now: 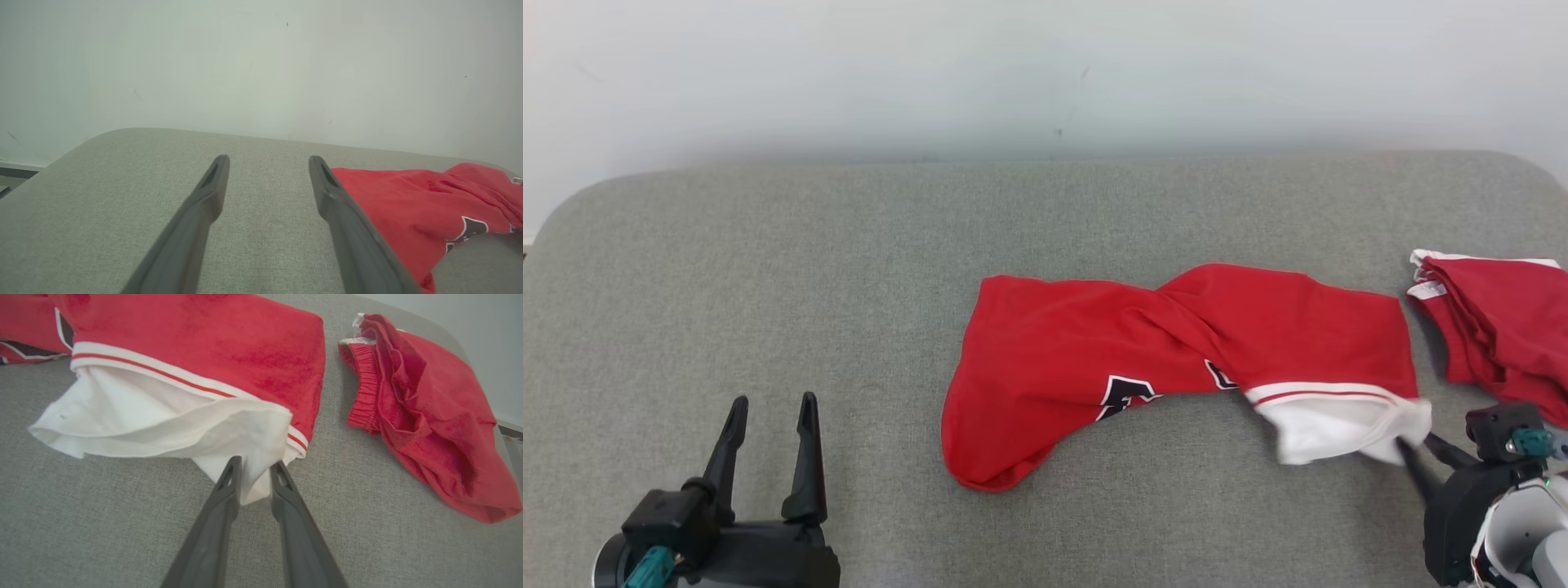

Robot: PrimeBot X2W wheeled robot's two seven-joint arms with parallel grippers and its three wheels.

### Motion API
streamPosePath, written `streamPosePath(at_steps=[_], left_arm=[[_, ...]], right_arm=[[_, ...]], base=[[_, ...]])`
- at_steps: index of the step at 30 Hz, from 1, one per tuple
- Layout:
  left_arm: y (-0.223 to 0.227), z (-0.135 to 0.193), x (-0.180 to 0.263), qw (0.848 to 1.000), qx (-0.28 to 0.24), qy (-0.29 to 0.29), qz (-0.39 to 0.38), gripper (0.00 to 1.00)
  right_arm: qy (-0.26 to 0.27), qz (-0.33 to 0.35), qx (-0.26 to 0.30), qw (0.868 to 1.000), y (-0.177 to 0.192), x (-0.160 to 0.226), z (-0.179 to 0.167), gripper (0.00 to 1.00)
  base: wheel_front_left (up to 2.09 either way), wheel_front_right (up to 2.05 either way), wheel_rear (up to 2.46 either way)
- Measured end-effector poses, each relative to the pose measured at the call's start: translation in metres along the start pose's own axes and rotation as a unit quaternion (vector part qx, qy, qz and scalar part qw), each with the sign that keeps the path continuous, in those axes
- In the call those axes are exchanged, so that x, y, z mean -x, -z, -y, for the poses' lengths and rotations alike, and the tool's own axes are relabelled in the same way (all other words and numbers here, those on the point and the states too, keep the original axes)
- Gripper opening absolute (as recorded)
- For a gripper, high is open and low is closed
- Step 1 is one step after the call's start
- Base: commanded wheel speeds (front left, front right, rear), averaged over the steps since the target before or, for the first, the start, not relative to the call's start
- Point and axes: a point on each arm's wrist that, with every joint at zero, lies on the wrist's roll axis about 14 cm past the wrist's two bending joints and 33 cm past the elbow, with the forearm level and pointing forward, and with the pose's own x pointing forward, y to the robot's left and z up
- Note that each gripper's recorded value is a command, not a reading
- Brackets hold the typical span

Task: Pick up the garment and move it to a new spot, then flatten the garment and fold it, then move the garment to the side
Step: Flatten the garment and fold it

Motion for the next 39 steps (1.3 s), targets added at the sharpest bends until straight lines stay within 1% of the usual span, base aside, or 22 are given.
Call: streamPosePath(at_steps=[3,7,8,10,13,16,19,22,29,34,39], left_arm=[[0.0,0.001,0.004,1.0,0.001,0.001,-0.001,1.0],[-0.001,0.002,0.009,1.0,0.001,0.002,0.0,1.0],[-0.002,0.002,0.011,1.0,0.001,0.001,0.001,1.0],[-0.003,0.002,0.012,1.0,0.0,0.0,0.002,1.0],[-0.002,0.003,0.016,1.0,0.0,0.001,-0.001,1.0],[0.001,0.004,0.019,1.0,0.0,0.002,-0.005,1.0],[0.007,0.005,0.022,1.0,-0.001,0.005,-0.016,1.0],[0.012,0.009,0.021,1.0,-0.002,0.011,-0.023,1.0],[0.02,0.027,0.004,0.998,-0.007,0.042,-0.037,1.0],[0.028,0.04,-0.029,0.995,-0.013,0.067,-0.066,1.0],[0.051,0.061,-0.068,0.987,-0.013,0.097,-0.131,1.0]], right_arm=[[0.005,0.005,-0.013,1.0,0.001,0.009,-0.002,1.0],[0.017,0.056,-0.033,0.998,-0.016,0.02,-0.001,1.0],[0.026,0.103,-0.045,0.993,-0.031,0.027,-0.001,1.0],[0.032,0.151,-0.044,0.987,-0.048,0.035,-0.005,1.0],[0.039,0.205,-0.046,0.977,-0.062,0.046,-0.014,1.0],[0.045,0.234,-0.056,0.97,-0.065,0.053,-0.025,1.0],[0.049,0.246,-0.07,0.966,-0.061,0.056,-0.035,1.0],[0.04,0.242,-0.083,0.966,-0.055,0.054,-0.05,1.0],[0.048,0.259,-0.091,0.96,-0.057,0.058,-0.049,1.0],[0.031,0.271,-0.097,0.957,-0.068,0.052,-0.061,1.0],[0.002,0.276,-0.098,0.956,-0.081,0.042,-0.076,1.0]], base=[[0.0,0.0,0.0],[0.0,0.0,0.0],[0.0,0.0,0.0],[0.0,0.0,0.0],[0.0,0.0,0.0],[0.0,0.0,0.0],[0.0,0.0,0.0],[0.0,0.0,0.0],[0.0,0.0,0.0],[0.0,0.0,0.0],[0.0,0.0,0.0]])
